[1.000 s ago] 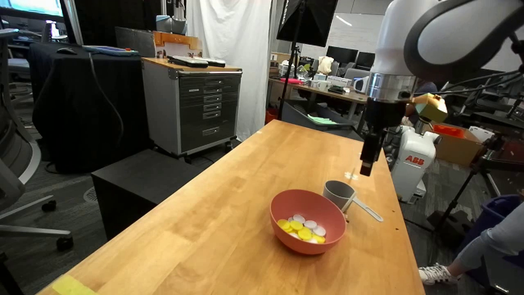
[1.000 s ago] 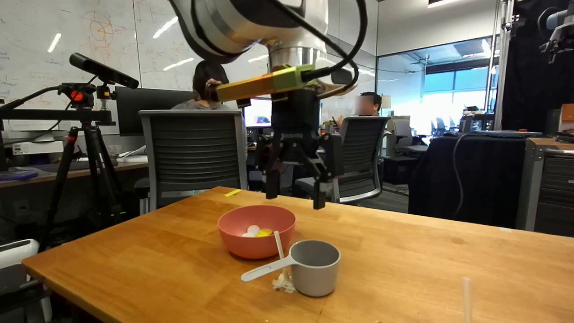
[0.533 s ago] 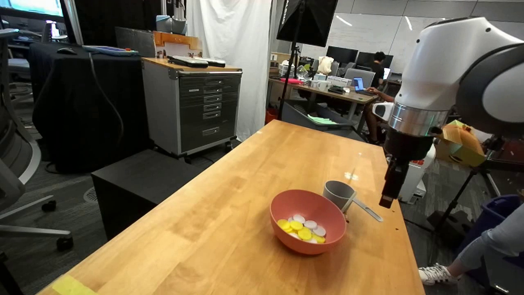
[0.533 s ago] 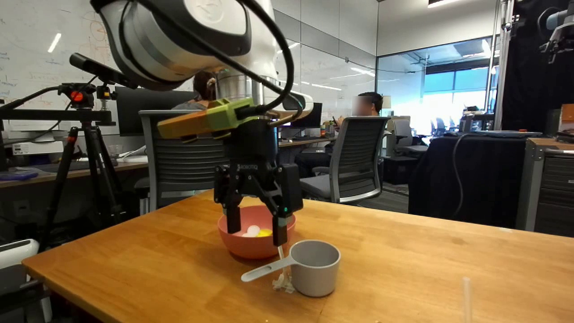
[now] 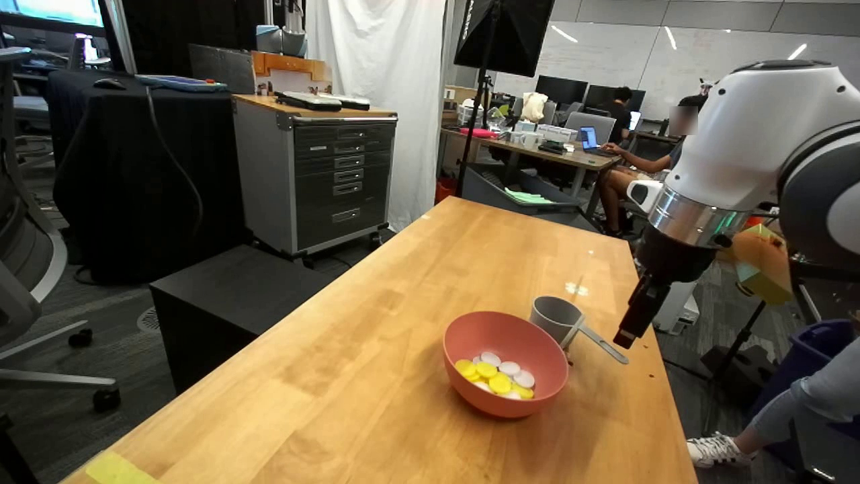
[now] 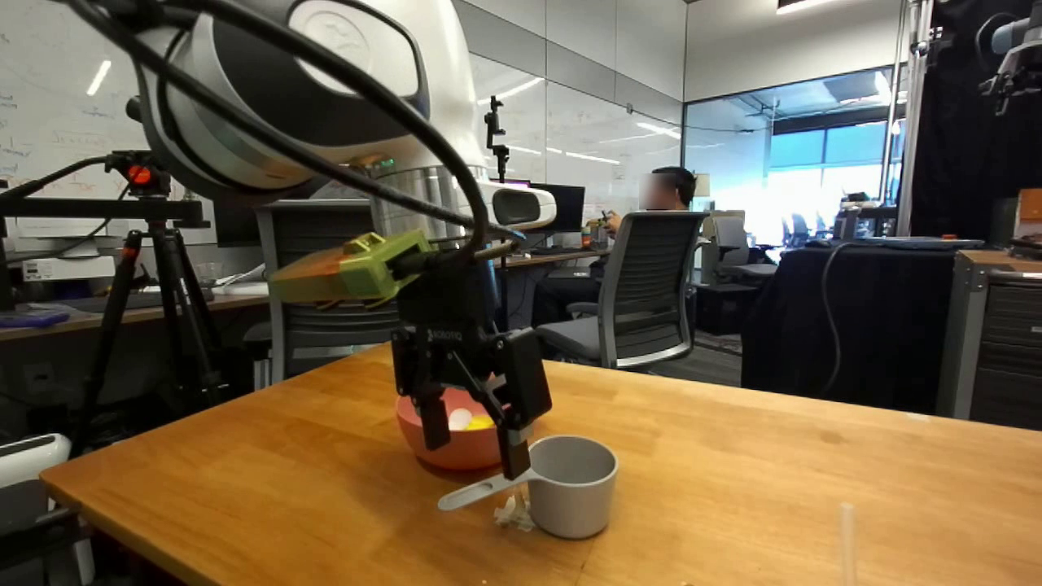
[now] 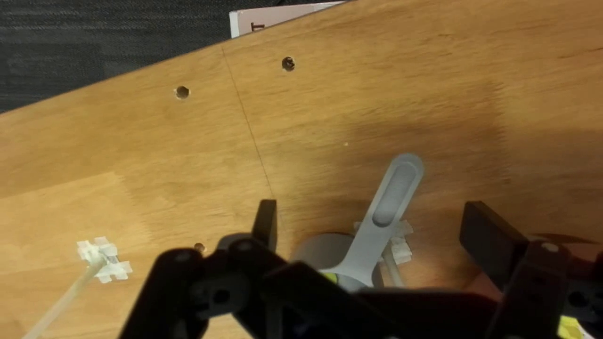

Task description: Pour the contents in the grey measuring cup into the pink bowl

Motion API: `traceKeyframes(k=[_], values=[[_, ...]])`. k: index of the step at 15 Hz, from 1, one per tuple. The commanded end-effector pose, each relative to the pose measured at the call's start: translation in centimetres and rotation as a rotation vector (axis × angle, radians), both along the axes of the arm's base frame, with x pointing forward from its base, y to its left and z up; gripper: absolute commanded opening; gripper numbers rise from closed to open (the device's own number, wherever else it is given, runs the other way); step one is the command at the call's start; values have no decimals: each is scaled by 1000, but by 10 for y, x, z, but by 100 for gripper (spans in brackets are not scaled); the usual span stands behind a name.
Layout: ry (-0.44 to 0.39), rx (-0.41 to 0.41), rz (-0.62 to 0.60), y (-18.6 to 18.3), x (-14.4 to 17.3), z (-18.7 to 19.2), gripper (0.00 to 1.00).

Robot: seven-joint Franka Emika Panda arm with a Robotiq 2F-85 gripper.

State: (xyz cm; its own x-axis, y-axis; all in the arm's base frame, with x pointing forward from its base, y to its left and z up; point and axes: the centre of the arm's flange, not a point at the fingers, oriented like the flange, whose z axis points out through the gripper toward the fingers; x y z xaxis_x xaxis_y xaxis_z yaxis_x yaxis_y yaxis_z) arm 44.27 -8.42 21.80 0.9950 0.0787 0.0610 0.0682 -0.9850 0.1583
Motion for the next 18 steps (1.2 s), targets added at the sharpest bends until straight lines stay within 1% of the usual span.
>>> traceKeyframes(k=[1, 3, 4, 5, 6, 7, 8, 9, 10, 11, 12, 14, 15, 16, 18], values=[[-24, -13, -23, 3, -4, -14, 100], [-12, -9, -32, 3, -4, -20, 100], [-7, -10, -36, 3, -5, -22, 92], [-4, -9, -40, 3, -5, -24, 91], [-2, -9, -43, 4, -5, -26, 85], [-1, -8, -46, 4, -5, -27, 87], [2, -8, -48, 5, -5, -28, 84], [5, -8, -51, 5, -4, -30, 71], [7, -9, -52, 5, -4, -31, 73], [9, -10, -54, 5, -4, -32, 68], [12, -10, -57, 5, -4, -33, 65], [10, -13, -63, 4, -3, -34, 72], [10, -13, -66, 4, -3, -34, 72], [9, -13, -69, 3, -2, -35, 62], [5, -12, -77, 2, 0, -35, 45]])
